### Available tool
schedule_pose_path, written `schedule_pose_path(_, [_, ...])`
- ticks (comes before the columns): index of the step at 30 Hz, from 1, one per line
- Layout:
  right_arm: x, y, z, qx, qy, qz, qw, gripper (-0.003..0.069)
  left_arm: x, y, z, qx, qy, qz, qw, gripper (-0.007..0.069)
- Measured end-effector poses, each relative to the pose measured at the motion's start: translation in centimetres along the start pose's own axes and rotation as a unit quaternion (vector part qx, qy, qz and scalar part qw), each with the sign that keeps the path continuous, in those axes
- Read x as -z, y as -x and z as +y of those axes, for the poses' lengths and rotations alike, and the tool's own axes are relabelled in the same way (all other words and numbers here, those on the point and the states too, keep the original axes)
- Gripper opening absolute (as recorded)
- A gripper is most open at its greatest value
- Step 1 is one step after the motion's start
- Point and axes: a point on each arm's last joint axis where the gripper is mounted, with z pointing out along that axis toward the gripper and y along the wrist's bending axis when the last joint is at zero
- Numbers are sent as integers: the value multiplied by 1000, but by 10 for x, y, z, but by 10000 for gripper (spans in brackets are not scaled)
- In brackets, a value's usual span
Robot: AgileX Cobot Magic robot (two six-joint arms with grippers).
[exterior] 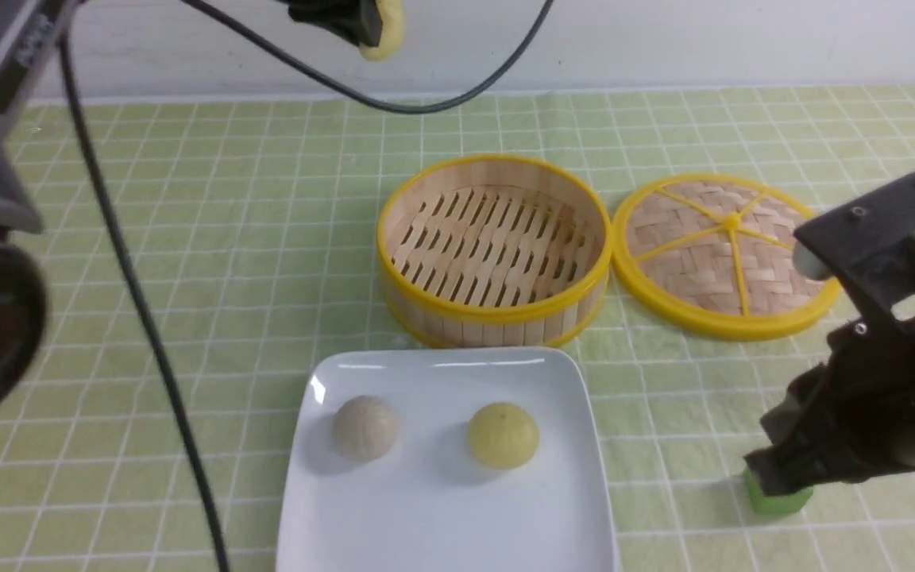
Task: Put the steamed buns into the plate on the green tablecloth.
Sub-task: 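Carry the bun from the bamboo steamer to the plate with the left gripper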
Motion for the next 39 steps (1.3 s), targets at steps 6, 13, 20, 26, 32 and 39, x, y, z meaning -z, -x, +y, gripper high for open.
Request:
schedule_pose_path(6, [29, -7, -5, -5, 9, -40, 999, 80, 28, -114, -9, -24, -2, 152, 988, 22])
schedule_pose_path(13, [35, -9, -6, -6, 10, -46, 999, 88, -6, -232, -39, -48, -50, 211, 975, 25])
schedule_pose_path(20, [37, -12, -7, -7, 8, -37, 999, 97, -38, -265, -46, -54, -54, 208, 975, 33])
schedule_pose_path(26, [65, -34, -16, -13, -1, -23, 1000, 99, -61, -271, -45, -46, -44, 223, 973, 66])
schedule_pose_path(32, [103, -66, -28, -22, 0, -37, 999, 103, -64, -271, -44, -40, -33, 225, 973, 192])
schedule_pose_path(39, [147, -106, -46, -31, 7, -133, 991, 115, -55, -251, -44, -35, -3, 229, 973, 420])
